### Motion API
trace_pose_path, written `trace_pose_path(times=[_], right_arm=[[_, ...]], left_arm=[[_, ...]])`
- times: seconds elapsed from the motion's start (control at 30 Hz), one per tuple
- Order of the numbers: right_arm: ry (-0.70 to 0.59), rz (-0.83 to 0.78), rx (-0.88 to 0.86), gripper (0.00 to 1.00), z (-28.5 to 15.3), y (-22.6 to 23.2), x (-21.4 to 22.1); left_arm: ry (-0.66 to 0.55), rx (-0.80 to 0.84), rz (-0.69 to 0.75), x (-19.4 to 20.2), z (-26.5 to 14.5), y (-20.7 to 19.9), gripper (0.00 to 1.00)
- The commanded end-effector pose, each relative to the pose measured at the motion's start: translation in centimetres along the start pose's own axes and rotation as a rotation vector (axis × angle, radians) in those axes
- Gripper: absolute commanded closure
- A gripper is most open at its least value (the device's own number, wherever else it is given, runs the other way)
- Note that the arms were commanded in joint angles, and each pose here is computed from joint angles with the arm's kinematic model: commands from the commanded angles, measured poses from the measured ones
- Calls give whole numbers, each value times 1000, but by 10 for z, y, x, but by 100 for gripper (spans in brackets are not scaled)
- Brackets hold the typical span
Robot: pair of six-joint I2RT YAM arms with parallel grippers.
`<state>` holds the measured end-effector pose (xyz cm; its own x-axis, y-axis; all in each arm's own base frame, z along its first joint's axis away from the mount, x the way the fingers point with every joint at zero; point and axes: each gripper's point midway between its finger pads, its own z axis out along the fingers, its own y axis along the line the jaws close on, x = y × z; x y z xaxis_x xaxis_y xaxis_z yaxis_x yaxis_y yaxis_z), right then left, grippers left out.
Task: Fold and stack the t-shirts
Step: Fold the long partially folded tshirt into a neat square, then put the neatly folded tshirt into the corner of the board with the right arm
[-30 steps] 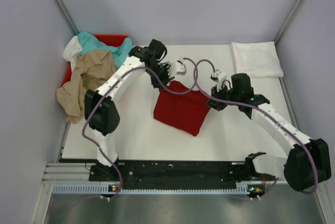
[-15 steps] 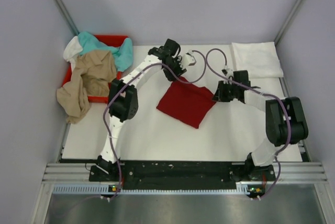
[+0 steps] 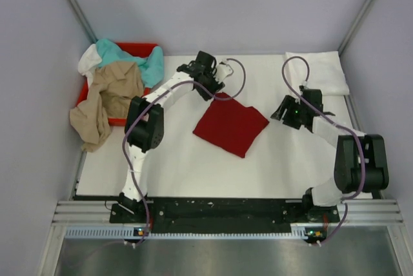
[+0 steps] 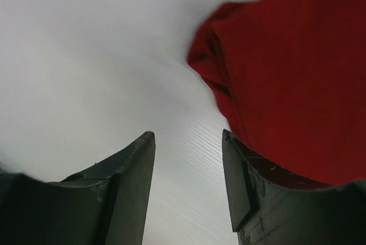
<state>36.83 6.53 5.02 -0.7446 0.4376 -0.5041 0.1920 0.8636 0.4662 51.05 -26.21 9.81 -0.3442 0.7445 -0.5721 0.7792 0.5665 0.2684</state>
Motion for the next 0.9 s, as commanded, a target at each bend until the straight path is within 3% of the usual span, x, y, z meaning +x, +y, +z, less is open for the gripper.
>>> trace_pose_path(times=[0.0,0.1,0.17,0.37,0.53,0.67,0.8,0.87], right_arm=[[11,-19,-159,35,-31,44,20],[32,86,-225,14,-36,50,43],[22,133,-268,14,-33,56,46],[122,180,-348,16,-10,71,63],[154,217,-386,21,11,78,65],[163,215,-444,41,27,90,57],[136,176,-477,80,39,102,37],[114,149,-480,94,41,107,26]], left_arm=[[-115,162,-85,-10,-59,-44,45],[-111,288,-135,5,-73,-77,45],[-107,371,-155,13,-78,-96,51],[6,466,-256,57,-61,-125,55],[24,506,-377,72,-46,-117,57],[67,531,-408,87,-36,-117,60],[106,551,-409,99,-30,-123,62],[106,559,-418,100,-31,-121,64]])
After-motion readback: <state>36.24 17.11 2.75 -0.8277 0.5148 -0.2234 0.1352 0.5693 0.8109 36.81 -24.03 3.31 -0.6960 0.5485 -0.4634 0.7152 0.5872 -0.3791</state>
